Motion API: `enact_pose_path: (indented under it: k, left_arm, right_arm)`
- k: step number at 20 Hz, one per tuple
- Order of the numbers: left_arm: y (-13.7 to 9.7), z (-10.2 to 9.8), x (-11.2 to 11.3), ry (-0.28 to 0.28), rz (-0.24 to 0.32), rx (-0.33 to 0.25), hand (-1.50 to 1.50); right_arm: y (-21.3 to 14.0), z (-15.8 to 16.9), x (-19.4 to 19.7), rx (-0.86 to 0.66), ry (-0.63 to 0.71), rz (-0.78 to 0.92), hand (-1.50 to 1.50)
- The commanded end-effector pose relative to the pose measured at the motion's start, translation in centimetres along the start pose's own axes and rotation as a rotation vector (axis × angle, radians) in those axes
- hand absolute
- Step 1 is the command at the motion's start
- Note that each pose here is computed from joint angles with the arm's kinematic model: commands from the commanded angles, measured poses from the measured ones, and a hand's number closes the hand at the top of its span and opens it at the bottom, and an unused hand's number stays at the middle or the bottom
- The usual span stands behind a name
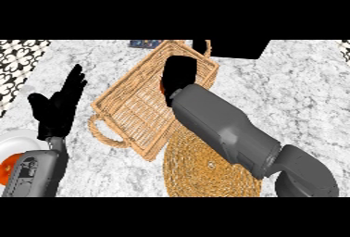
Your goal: Pick the tomato from the placemat and place it in the basket
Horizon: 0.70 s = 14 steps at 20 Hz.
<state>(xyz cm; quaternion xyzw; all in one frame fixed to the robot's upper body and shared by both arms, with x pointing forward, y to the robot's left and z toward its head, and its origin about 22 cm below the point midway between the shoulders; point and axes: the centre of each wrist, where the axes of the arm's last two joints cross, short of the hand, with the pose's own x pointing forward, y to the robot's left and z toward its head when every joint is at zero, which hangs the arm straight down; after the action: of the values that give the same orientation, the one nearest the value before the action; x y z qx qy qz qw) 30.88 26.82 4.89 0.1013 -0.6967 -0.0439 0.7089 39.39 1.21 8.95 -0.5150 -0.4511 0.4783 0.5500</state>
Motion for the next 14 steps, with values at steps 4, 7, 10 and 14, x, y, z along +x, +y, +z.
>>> enact_pose_path:
  k: [4, 7, 10, 14]
  left_arm:
    - [0.8, 0.7, 0.5, -0.006, 0.004, 0.002, 0.0]
    - [1.3, 0.7, -1.3, 0.01, 0.009, 0.015, 0.0]
    - [1.3, 0.1, 0.1, -0.001, -0.013, 0.02, 0.0]
    - [0.7, 0.2, 0.0, 0.005, -0.004, 0.025, 0.0]
  right_arm:
    - [2.2, 0.2, -1.1, 0.1, 0.13, 0.011, 1.5]
    - [2.0, -0.2, -1.2, 0.021, 0.112, -0.073, -1.5]
    - [1.3, 0.7, -0.2, -0.055, 0.078, -0.202, -1.5]
    - [-1.9, 0.7, 1.1, -0.146, 0.08, -0.398, -1.5]
